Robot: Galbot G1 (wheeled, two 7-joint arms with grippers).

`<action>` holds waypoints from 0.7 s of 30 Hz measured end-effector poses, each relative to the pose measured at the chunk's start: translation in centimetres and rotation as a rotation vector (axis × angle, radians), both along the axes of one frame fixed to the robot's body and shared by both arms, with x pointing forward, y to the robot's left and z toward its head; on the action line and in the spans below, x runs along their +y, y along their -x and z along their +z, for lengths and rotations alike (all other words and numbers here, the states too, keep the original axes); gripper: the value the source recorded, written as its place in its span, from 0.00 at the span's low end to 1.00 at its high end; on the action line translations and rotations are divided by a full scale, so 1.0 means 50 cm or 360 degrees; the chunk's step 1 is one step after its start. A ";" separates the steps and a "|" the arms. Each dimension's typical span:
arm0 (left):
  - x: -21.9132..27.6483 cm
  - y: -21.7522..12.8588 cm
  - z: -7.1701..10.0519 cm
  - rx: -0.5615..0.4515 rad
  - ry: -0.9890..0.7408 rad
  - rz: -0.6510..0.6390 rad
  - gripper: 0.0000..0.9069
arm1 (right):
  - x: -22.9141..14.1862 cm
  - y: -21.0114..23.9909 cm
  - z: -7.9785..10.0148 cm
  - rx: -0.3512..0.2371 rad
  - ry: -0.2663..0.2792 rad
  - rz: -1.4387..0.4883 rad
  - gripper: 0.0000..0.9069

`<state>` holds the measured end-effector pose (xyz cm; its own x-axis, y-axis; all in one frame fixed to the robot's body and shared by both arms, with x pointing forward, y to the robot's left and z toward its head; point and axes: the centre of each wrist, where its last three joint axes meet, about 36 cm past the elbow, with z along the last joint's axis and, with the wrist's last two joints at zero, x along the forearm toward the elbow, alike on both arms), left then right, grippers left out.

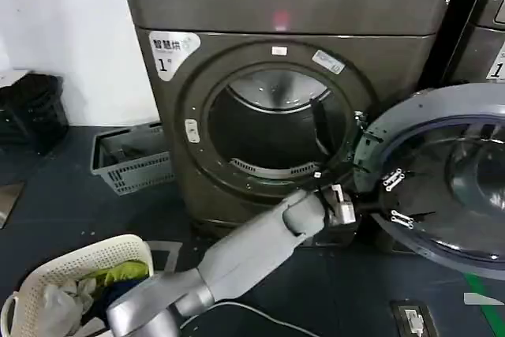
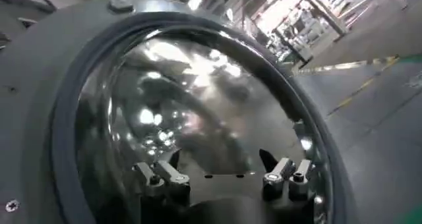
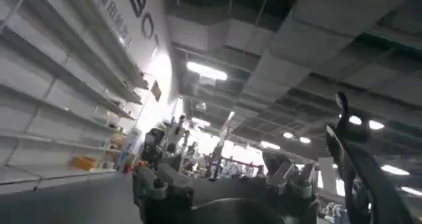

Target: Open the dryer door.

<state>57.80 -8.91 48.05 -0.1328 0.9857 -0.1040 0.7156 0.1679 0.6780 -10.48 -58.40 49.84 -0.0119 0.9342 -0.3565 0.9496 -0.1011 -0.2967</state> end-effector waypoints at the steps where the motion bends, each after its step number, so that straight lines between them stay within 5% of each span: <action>1: -0.001 0.003 0.003 0.0009 0.0003 -0.0004 1.00 | 0.000 0.000 0.000 0.0000 0.0000 0.0000 1.00; 14: -0.058 0.181 0.101 -0.0006 0.0221 -0.0399 1.00 | -0.011 -0.003 0.001 0.0002 -0.0001 0.0014 1.00; 21: 0.172 0.157 0.057 -0.0118 0.0094 -0.0323 1.00 | -0.010 -0.018 -0.010 -0.0003 -0.0019 0.0045 1.00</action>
<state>49.97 -0.32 50.92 0.0781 0.9833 -0.1645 0.6872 0.0664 0.7234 -9.59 -58.91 49.35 -0.0377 0.9378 -0.3453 0.9526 -0.0707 -0.2960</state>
